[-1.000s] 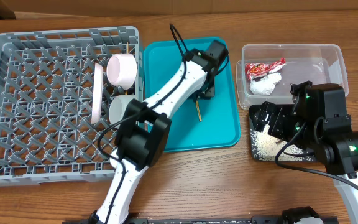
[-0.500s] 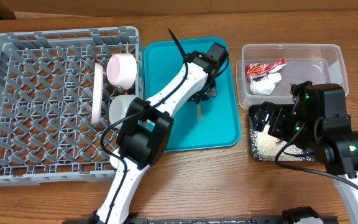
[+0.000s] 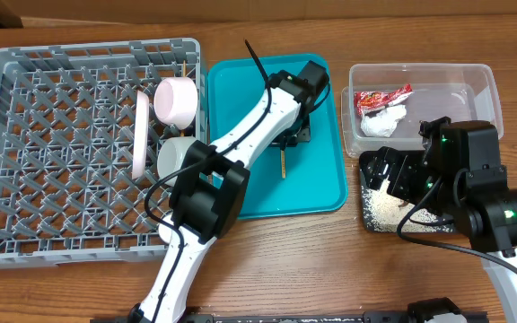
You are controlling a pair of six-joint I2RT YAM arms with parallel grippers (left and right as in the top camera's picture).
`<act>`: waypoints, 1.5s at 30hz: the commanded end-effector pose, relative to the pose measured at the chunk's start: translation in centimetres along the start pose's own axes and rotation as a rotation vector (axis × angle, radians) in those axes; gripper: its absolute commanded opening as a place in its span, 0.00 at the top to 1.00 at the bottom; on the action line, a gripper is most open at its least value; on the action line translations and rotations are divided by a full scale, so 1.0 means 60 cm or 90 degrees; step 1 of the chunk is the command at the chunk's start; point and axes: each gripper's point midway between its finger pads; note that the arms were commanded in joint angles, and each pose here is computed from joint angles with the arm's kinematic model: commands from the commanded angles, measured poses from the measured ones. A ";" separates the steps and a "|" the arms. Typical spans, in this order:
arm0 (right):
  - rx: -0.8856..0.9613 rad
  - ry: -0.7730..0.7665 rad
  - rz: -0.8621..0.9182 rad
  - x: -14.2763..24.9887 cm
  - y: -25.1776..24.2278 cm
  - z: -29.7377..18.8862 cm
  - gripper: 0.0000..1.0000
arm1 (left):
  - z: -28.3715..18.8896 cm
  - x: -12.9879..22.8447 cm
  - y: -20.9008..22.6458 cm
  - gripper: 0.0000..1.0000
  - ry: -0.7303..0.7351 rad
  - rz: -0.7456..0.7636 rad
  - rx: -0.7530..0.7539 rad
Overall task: Sort waste into correct bins and load items into the dishwasher
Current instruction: 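Carry the chopstick with the left gripper and drop it in the rack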
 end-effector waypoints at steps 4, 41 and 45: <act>-0.006 -0.018 -0.005 -0.010 0.007 -0.010 0.00 | -0.234 -0.032 0.091 0.96 -0.128 0.051 -0.001; -0.006 -0.018 -0.005 -0.010 0.007 -0.010 0.00 | -0.250 0.117 0.402 0.36 0.070 -0.065 -0.262; -0.006 -0.018 -0.005 -0.010 0.007 -0.010 0.00 | -0.250 0.108 0.401 0.36 0.056 -0.061 -0.257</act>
Point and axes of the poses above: each gripper's point midway between its finger pads, its own z axis out along the fingers, its own y axis along the line the jaws close on, x = y × z, and after that the axes turned 7 degrees about z, right-handed
